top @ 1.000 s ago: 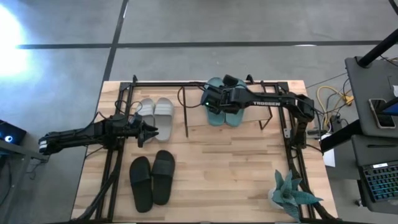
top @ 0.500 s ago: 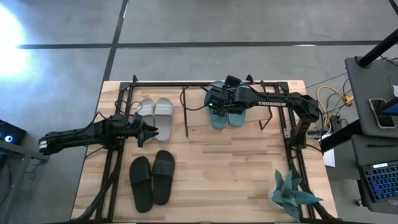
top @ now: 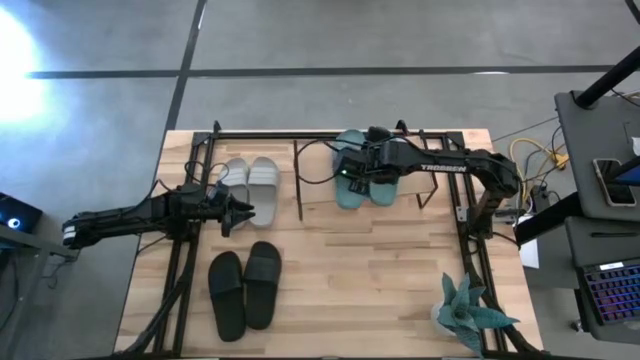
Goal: Pick and place slides into the shelf
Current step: Put the green slide on the shelf
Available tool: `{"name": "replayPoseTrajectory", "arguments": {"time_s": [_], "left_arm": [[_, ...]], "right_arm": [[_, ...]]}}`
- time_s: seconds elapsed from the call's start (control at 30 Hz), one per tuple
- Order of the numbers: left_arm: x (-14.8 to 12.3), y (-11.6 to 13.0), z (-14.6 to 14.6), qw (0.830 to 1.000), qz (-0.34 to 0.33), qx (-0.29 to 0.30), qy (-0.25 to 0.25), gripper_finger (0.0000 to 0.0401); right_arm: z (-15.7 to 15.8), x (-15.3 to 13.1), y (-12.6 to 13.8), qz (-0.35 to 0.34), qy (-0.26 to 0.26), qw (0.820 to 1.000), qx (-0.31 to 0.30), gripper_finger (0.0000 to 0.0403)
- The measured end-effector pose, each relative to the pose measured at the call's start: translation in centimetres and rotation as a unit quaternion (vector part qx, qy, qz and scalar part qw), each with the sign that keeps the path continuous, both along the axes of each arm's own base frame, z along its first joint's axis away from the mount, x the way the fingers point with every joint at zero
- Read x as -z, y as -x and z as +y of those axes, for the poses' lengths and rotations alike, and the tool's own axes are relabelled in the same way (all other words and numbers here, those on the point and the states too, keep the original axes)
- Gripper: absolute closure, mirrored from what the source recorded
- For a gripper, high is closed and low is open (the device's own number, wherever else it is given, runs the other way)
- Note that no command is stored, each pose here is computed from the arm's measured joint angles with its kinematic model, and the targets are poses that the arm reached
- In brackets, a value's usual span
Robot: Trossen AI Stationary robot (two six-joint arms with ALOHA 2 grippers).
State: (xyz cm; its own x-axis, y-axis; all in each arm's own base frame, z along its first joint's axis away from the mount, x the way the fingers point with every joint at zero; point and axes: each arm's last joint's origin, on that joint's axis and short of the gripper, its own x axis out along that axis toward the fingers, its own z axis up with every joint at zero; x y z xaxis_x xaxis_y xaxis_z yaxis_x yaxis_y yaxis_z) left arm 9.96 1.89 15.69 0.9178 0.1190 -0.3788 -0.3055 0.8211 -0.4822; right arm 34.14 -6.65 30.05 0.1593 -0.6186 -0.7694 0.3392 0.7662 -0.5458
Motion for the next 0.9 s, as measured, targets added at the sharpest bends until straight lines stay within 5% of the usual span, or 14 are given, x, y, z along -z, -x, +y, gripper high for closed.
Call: {"name": "replayPoseTrajectory", "arguments": {"time_s": [0.27,0.4,0.57,0.7,0.9], "left_arm": [[0.0,0.0,0.0,1.000,0.000,0.000,0.000,0.0267],[0.0,0.0,0.0,1.000,0.000,0.000,0.000,0.0267],[-0.2,-0.1,0.0,1.000,-0.013,0.000,-0.003,0.0267],[-0.6,-0.2,0.1,0.999,-0.032,-0.002,-0.008,0.0267],[-1.1,-0.4,0.1,0.998,-0.060,-0.003,-0.014,0.0267]], "right_arm": [[0.9,-2.9,2.2,-0.060,-0.073,0.995,-0.012,0.0255],[1.4,-4.8,5.7,-0.093,-0.090,0.986,0.106,0.0265],[0.9,-6.0,10.1,-0.099,-0.144,0.950,0.257,0.0317],[0.1,-6.7,11.7,-0.125,-0.151,0.935,0.296,0.0381],[-3.6,-6.0,13.0,-0.134,-0.189,0.901,0.366,0.0394]]}}
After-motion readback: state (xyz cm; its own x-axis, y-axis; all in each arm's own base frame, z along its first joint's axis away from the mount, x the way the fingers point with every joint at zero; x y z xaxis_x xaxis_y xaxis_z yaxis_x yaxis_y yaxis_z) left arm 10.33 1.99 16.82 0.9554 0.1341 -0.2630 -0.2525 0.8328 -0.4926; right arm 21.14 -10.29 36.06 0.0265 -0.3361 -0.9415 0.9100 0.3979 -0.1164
